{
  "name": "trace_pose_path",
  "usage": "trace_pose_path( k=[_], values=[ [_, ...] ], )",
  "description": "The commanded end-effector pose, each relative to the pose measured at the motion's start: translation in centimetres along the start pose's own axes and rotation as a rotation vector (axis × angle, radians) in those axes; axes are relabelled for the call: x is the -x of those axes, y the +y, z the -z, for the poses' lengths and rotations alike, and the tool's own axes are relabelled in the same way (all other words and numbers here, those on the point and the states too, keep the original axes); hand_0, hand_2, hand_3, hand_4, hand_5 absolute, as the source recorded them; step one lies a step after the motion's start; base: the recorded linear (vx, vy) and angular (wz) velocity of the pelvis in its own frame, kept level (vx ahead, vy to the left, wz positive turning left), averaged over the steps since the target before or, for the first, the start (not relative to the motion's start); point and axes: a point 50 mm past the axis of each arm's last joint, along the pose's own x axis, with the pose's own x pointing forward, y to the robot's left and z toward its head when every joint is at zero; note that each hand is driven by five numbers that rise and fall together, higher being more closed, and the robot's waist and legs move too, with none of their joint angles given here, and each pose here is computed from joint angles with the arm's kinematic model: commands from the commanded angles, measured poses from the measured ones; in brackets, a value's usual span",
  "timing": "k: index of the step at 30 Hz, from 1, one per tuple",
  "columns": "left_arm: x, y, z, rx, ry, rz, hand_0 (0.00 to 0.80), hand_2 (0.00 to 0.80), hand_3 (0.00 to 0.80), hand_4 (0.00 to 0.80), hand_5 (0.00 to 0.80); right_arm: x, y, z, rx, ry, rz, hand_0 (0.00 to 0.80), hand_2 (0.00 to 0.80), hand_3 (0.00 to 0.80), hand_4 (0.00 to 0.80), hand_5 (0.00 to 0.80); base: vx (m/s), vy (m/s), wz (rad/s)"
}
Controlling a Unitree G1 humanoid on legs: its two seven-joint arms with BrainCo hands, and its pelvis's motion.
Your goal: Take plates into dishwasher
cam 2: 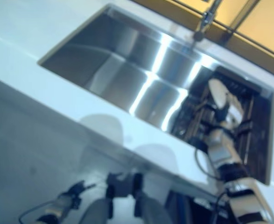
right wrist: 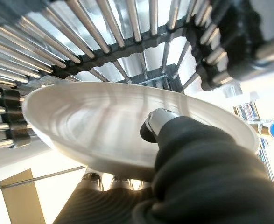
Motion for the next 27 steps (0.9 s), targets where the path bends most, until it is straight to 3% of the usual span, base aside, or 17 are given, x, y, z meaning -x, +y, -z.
trace_pose_path(
  k=[1, 27],
  values=[
    [0.1, -0.4, -0.7, 0.010, -0.048, 0.015, 0.000, 0.000, 0.000, 0.000, 0.000, 0.0, -1.0, -0.5, -0.086, -0.017, 0.059, 0.800, 0.800, 0.800, 0.800, 0.800, -0.019, 0.031, -0.01],
    [0.3, -0.4, 0.6, 0.008, -0.017, 0.012, 0.000, 0.000, 0.000, 0.000, 0.000, -1.4, -4.2, -0.4, -0.077, -0.073, 0.142, 0.800, 0.800, 0.800, 0.800, 0.800, -0.008, 0.008, -0.05]
  ],
)
